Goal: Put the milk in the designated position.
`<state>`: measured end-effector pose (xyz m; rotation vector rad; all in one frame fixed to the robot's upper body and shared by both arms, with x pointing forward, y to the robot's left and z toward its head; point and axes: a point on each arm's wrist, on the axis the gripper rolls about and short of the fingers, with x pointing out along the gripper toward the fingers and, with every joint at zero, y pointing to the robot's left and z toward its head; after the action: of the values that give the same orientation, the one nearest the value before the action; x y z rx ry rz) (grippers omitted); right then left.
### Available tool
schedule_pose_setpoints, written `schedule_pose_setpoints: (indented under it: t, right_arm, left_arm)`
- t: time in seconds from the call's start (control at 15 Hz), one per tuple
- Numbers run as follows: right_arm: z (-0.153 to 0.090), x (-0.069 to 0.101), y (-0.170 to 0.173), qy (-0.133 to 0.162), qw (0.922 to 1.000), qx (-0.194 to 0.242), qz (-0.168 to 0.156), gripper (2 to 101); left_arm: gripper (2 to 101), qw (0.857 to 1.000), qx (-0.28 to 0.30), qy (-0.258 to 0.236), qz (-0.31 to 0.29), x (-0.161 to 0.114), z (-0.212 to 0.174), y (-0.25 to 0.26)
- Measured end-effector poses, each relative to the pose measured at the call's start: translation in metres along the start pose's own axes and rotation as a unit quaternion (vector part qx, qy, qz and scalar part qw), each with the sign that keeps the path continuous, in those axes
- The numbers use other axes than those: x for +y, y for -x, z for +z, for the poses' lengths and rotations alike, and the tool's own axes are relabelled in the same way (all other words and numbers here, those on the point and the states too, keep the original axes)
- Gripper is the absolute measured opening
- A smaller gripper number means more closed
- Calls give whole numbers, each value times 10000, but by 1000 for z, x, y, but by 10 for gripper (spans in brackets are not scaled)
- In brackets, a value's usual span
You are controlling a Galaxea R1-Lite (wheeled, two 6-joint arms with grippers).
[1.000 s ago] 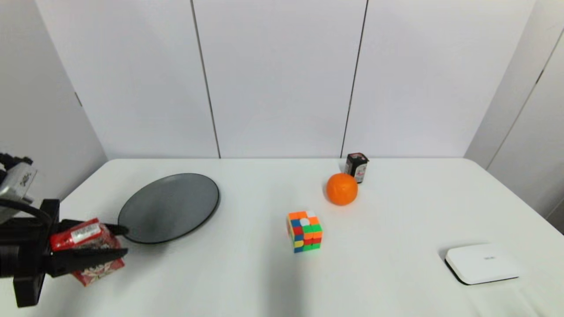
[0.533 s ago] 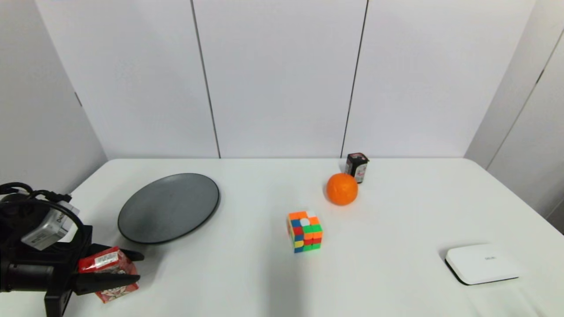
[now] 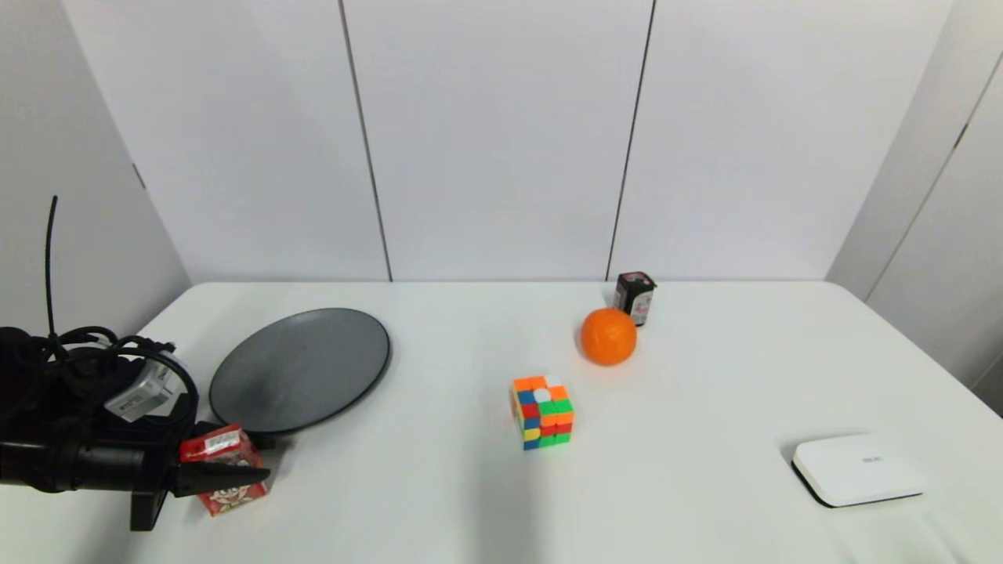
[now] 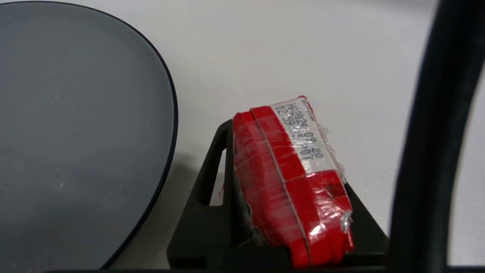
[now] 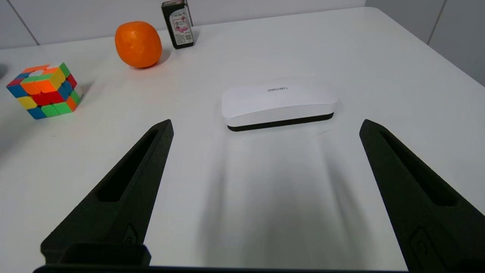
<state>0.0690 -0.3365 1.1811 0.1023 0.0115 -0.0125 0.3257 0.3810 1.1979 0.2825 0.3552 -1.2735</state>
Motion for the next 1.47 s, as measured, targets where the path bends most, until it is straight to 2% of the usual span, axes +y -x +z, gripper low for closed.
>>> schedule_pose_setpoints:
  t: [0.2,0.53,0.8,1.07,1.27,1.47]
  right_arm:
    - [0,0,0,0,10000,2,0,973]
    - [0,0,0,0,10000,2,0,973]
    - [0,0,0,0,10000,0,0,973]
    - [0,0,0,-2,10000,0,2,973]
    - [0,0,0,-2,10000,2,2,973]
    - [0,0,0,0,10000,2,2,973]
  left_arm:
    - [511,10000,0,25,-15,1,-1,-1]
    - [732,10000,-27,28,4,0,3,1]
    - [828,9997,-42,73,226,-2,25,11]
    - [886,9980,-88,-38,622,-10,70,28]
    - [915,9929,130,54,1183,-32,109,46]
    - [936,9768,479,271,2069,-69,143,62]
